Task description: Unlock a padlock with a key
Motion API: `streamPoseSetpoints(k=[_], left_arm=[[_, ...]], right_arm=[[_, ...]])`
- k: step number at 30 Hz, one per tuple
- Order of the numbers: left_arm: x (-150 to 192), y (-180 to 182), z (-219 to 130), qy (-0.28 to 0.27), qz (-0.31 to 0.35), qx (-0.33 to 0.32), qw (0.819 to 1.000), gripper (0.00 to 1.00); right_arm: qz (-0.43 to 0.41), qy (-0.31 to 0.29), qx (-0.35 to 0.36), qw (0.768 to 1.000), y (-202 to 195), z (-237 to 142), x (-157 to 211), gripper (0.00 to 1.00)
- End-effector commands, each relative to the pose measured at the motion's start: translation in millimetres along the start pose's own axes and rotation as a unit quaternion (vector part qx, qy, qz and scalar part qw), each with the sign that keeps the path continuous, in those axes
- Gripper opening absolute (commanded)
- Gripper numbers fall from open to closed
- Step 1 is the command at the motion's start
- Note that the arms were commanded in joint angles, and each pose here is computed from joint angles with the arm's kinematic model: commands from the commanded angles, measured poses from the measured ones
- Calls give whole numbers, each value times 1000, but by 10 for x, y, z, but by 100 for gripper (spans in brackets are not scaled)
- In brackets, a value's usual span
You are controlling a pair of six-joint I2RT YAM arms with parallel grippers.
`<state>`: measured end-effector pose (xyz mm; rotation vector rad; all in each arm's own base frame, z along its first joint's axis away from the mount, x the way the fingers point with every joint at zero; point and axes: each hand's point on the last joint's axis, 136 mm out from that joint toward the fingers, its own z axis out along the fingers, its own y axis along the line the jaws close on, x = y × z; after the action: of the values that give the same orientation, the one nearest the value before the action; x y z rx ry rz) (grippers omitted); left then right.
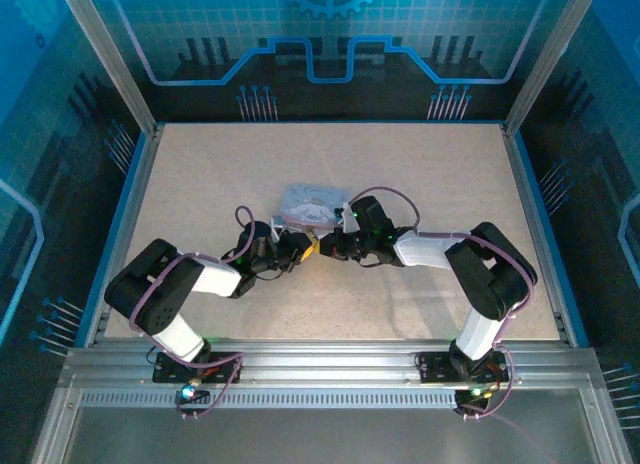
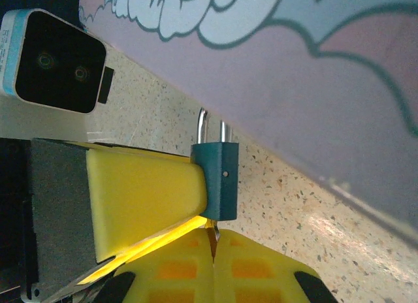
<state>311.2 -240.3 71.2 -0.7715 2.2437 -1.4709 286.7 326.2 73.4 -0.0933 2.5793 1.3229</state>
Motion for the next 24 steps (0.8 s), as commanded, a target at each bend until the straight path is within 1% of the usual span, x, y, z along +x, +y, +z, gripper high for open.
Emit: streamPoseSetpoints(k=[1,2,5,10,13,15,16,18,19,21,23,24], left_arm=[[36,-132,-21,4,18,13,1000,11],[40,-137,-22,4,19,12,1000,11],[30,-161,-22,3,20,14,1000,10],[27,-191,-20,3,21,15,1000,10],[23,-215,-18,3,21,16,1000,10],[24,-220,-13,4,20,15,1000,10],[20,-239,-15,3,21,16,1000,10],[12,-258,-22,2,22,16,1000,10],[15,-264,-23,2,22,16,1000,10],[12,-288,-30,1,22,18,1000,11],[9,-293,-36,1,21,18,1000,11],[9,-302,-35,1,19,19,1000,11]], right_arm=[[-22,4,-25,999,109,-2,31,7],[-25,3,-25,999,106,-8,30,9],[-41,-7,-15,999,97,-73,22,21],[-98,-10,50,994,-33,-274,51,36],[-160,-16,85,983,-53,-418,42,38],[-223,-28,105,969,-2,-505,20,38],[-262,-37,114,957,49,-545,8,39],[-351,-57,125,926,181,-615,6,40],[-400,-66,132,905,258,-646,16,41],[-492,-80,150,854,376,-693,43,44],[-569,-91,176,798,434,-721,45,52],[-596,-88,183,777,431,-720,50,55]])
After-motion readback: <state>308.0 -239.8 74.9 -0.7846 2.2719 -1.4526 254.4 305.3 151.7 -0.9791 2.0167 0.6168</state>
